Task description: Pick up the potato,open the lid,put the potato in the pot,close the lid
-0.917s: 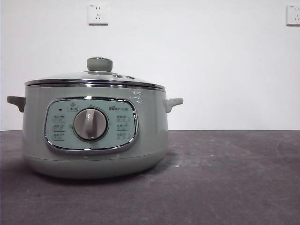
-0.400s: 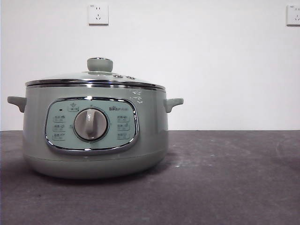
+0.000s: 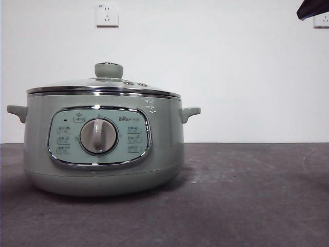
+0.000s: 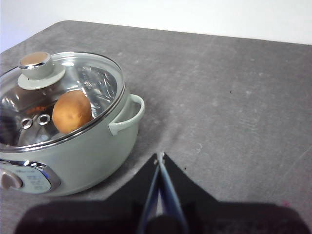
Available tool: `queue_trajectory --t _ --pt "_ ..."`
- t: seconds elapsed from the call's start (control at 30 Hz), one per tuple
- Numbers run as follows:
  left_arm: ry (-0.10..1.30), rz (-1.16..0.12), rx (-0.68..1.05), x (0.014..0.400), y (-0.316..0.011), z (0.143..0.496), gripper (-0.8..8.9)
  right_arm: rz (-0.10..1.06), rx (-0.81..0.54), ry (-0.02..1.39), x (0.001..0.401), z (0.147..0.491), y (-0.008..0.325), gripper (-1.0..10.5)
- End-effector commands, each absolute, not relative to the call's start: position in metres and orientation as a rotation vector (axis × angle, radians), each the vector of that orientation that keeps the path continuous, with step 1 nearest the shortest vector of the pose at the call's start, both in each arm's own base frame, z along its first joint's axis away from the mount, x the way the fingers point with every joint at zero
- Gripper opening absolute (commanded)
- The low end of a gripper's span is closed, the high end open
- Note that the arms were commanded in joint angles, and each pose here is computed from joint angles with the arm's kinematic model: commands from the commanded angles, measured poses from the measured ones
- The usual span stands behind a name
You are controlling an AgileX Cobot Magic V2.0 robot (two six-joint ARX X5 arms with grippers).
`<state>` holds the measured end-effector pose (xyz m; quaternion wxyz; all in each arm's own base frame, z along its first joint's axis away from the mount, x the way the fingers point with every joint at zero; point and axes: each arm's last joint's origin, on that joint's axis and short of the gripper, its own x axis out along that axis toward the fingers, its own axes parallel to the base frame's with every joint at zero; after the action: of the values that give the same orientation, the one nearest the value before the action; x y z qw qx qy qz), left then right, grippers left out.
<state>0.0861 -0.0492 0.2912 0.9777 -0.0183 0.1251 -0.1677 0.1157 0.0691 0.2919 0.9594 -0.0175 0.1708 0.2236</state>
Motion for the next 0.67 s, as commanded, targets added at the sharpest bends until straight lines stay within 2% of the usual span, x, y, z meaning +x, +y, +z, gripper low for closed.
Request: queue_trajectory --t 0.03,0.37,0.47,0.67 --pt "0.269 -0.336 -0.046 0.085 -0.049 0.289 -0.03 0.451 -0.018 0.359 0.116 0.289 0.070 0.0" --pt "0.318 -0.331 -0.021 0.084 -0.048 0.284 -0.03 0.451 -0.019 0.359 0.116 0.289 0.070 0.0" --pt "0.303 -0.308 0.108 0.084 -0.047 0.284 -0.03 0.451 -0.019 0.359 0.116 0.289 0.070 0.0" --pt "0.260 -0.258 0.158 0.083 -0.037 0.282 -0.03 0.451 -0.019 0.359 0.116 0.289 0.070 0.0"
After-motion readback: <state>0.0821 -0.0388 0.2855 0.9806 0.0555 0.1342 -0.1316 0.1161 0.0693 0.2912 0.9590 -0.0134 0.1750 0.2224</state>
